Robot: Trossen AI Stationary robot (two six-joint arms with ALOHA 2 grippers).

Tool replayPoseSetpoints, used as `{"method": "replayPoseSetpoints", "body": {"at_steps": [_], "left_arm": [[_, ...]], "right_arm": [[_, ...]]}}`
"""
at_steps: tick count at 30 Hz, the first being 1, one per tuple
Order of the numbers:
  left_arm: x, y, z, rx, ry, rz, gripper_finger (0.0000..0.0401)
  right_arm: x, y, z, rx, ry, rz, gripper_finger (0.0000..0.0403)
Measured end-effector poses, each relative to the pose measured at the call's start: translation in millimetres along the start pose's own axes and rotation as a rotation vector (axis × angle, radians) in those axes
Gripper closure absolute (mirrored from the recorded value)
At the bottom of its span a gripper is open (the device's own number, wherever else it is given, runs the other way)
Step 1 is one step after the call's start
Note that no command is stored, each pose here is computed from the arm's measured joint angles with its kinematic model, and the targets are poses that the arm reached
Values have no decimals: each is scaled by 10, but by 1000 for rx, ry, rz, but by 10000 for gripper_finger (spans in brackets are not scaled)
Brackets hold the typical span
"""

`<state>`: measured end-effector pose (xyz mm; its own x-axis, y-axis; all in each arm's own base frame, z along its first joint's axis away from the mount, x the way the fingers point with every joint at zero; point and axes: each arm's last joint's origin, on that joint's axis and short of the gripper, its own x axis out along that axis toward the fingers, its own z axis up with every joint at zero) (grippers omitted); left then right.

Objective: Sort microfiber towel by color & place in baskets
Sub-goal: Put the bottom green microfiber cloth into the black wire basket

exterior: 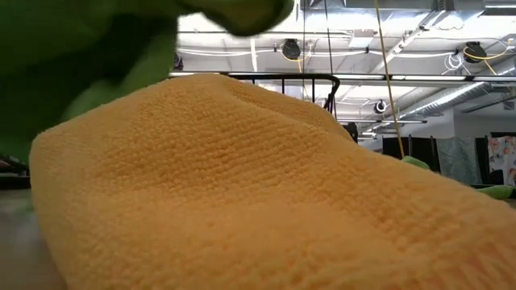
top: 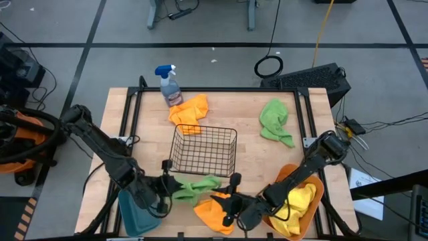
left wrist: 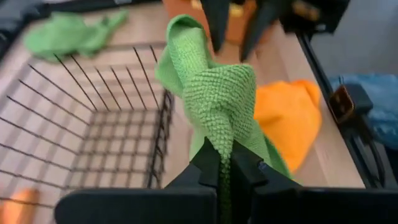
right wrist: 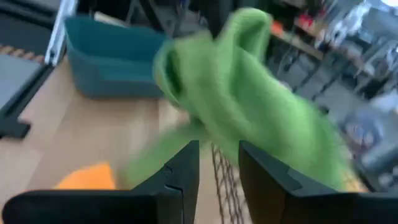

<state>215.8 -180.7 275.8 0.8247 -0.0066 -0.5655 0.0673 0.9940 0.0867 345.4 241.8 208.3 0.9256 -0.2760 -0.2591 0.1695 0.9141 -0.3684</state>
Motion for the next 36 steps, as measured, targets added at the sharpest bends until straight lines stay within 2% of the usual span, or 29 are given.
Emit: {"method": "replayPoseSetpoints", "body": {"at_steps": [4, 11, 16, 20, 23, 28, 32, 36], "left_arm": [[-85, 44, 81, 21, -70, 15, 391], [-141, 21, 268, 95, -232, -16, 391], [-168, 25, 417, 161, -362, -12, 390], [-186, 24, 468, 240, -411, 6, 390], [-232, 41, 505, 303, -428, 29, 390], [-457, 173, 656, 308, -499, 69, 390], [-641, 287, 692, 298, -538, 74, 390], [-770, 375, 695, 295, -550, 75, 390]], "right_arm": [[65, 30, 77, -52, -105, -22, 270], [80, -44, 283, -94, -284, -78, 176], [204, -191, 308, -113, -291, -140, 133], [269, -259, 296, -116, -269, -179, 127], [264, -280, 281, -121, -215, -265, 129], [248, -261, 218, -126, -125, -350, 138], [277, -261, 179, -93, -112, -334, 151], [379, -280, 121, -77, -124, -200, 172]]}}
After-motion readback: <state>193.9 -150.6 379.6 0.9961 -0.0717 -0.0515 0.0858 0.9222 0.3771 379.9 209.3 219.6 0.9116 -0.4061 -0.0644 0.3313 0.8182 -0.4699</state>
